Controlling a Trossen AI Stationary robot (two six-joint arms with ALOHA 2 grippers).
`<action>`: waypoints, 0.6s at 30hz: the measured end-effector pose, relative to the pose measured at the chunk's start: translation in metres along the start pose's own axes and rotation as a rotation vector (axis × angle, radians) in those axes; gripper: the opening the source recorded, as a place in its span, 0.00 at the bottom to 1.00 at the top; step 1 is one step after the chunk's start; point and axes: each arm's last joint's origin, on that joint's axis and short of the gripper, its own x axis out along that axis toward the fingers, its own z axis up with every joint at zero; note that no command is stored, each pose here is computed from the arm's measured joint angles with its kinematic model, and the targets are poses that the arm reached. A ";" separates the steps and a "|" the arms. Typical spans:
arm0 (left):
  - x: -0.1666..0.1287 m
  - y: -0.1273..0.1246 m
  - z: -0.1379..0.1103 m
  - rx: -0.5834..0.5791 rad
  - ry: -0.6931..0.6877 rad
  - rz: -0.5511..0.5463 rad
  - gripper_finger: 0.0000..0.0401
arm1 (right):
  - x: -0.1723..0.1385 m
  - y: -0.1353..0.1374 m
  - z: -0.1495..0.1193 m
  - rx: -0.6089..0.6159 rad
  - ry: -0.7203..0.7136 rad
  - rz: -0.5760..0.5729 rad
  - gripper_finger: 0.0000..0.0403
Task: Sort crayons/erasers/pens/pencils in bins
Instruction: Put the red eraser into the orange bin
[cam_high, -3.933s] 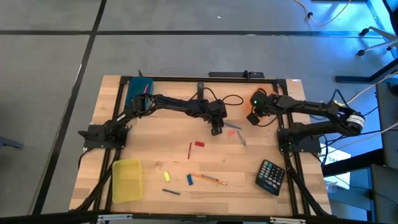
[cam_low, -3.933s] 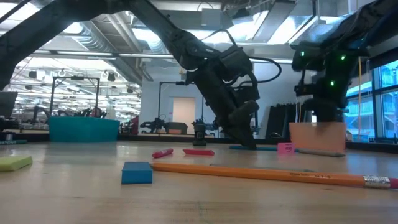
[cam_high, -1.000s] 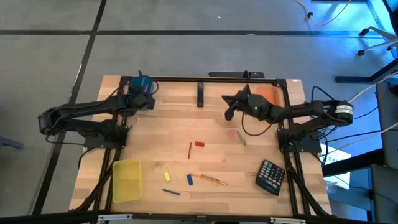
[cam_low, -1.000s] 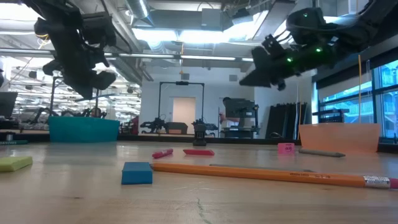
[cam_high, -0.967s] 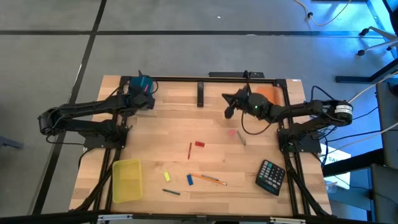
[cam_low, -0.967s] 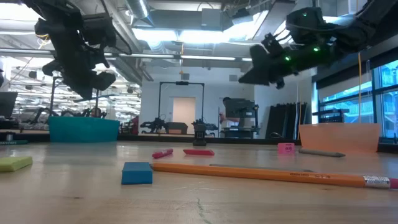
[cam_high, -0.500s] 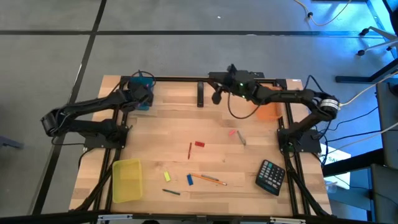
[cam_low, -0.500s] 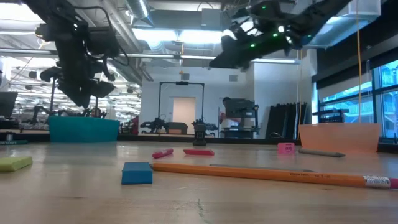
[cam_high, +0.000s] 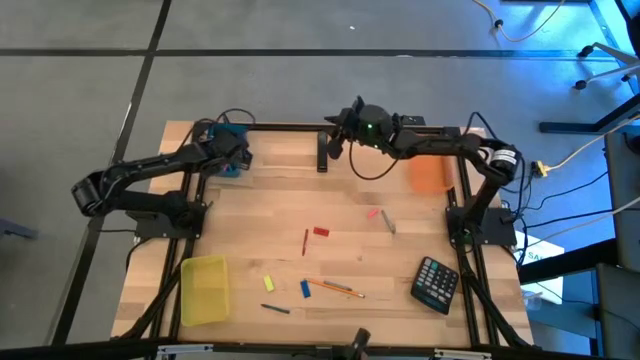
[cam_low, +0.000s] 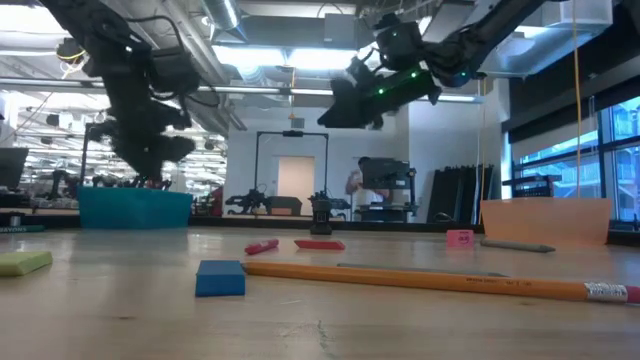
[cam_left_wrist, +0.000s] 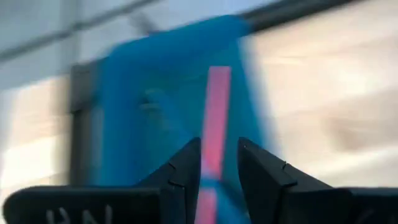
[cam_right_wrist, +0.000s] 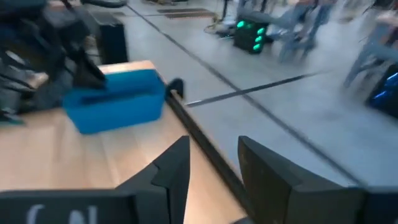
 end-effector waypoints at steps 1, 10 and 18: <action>0.000 -0.003 0.002 0.006 0.007 -0.083 0.24 | 0.000 0.000 0.002 0.036 0.010 0.033 0.35; -0.017 -0.035 0.010 0.316 -0.133 -0.508 0.21 | 0.010 0.011 -0.019 -0.018 0.148 0.373 0.34; -0.030 -0.067 -0.007 0.438 -0.161 -0.623 0.21 | 0.036 0.051 -0.071 -0.042 0.210 0.466 0.34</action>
